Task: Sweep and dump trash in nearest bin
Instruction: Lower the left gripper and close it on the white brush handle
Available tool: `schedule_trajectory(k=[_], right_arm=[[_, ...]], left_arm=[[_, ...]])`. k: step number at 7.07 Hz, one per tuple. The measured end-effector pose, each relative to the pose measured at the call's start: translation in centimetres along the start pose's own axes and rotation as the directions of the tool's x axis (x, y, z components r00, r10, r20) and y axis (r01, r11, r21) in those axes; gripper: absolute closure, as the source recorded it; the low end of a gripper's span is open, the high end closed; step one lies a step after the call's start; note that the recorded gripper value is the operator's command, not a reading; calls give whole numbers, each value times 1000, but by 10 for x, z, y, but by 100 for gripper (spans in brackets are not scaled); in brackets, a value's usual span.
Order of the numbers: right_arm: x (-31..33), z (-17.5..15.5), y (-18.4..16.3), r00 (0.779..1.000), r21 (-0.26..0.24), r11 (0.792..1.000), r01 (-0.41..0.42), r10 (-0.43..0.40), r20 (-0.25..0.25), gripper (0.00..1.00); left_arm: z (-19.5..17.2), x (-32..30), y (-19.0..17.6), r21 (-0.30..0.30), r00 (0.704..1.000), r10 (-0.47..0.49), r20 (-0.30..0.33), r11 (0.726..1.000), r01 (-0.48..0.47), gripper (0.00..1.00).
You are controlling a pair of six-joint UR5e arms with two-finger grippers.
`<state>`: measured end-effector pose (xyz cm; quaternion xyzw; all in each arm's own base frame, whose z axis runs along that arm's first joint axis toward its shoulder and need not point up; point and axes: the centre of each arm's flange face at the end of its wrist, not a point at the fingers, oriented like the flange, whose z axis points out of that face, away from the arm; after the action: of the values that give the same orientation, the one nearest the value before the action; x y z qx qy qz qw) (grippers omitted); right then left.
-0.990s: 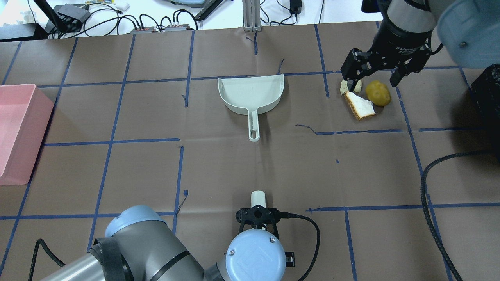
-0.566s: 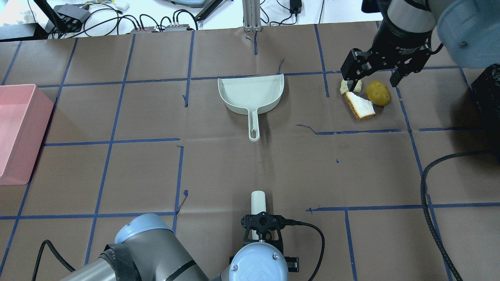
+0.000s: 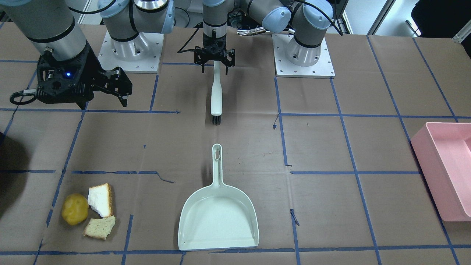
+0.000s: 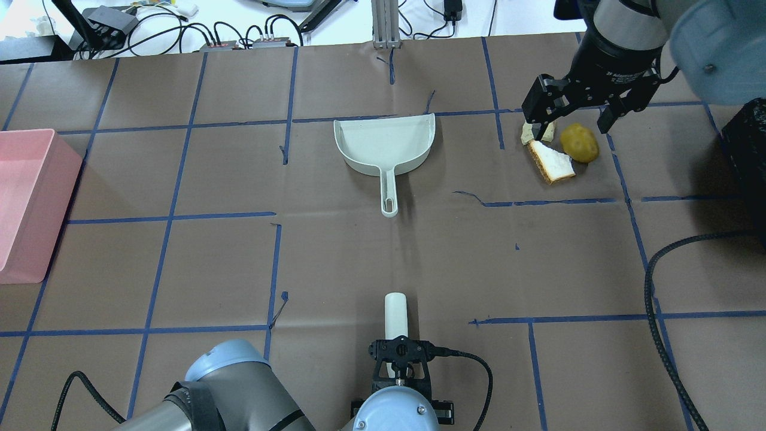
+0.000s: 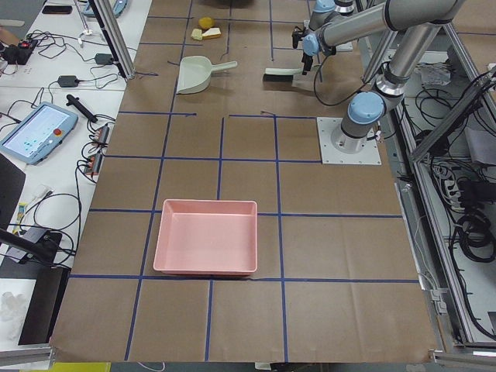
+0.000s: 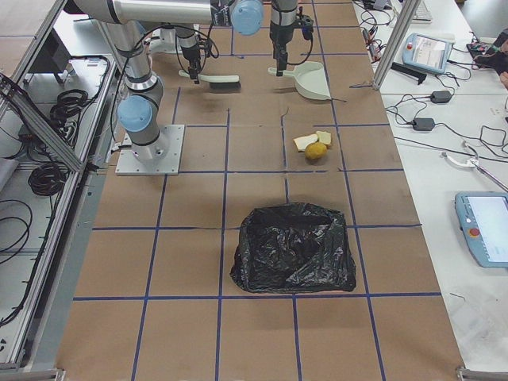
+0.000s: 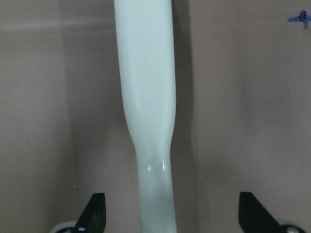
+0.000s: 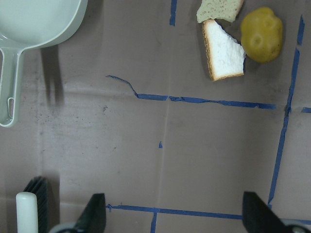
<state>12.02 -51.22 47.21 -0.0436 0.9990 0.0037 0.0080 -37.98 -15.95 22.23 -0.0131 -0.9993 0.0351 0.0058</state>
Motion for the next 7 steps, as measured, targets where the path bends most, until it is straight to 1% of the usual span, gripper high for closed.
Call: schedule_trajectory(k=[1, 2, 4, 5, 7], right_arm=[[0, 0, 0, 1000, 0, 1000, 0, 0, 0, 0], [0, 0, 0, 1000, 0, 1000, -1, 1, 0, 0], [1, 0, 0, 1000, 0, 1000, -1, 1, 0, 0], [1, 0, 0, 1000, 0, 1000, -1, 1, 1, 0], [1, 0, 0, 1000, 0, 1000, -2, 2, 1, 0]], left_arm=[[1, -1, 2, -6, 1000, -28, 0, 1000, 28, 29], [1, -1, 4, -9, 999, -39, -2, 999, 39, 29], [-1, -4, 12, -2, 999, -35, -3, 999, 35, 29], [-1, -8, 17, 0, 999, -33, 0, 999, 33, 31], [-1, -14, 23, 1, 999, -33, 0, 999, 33, 44]])
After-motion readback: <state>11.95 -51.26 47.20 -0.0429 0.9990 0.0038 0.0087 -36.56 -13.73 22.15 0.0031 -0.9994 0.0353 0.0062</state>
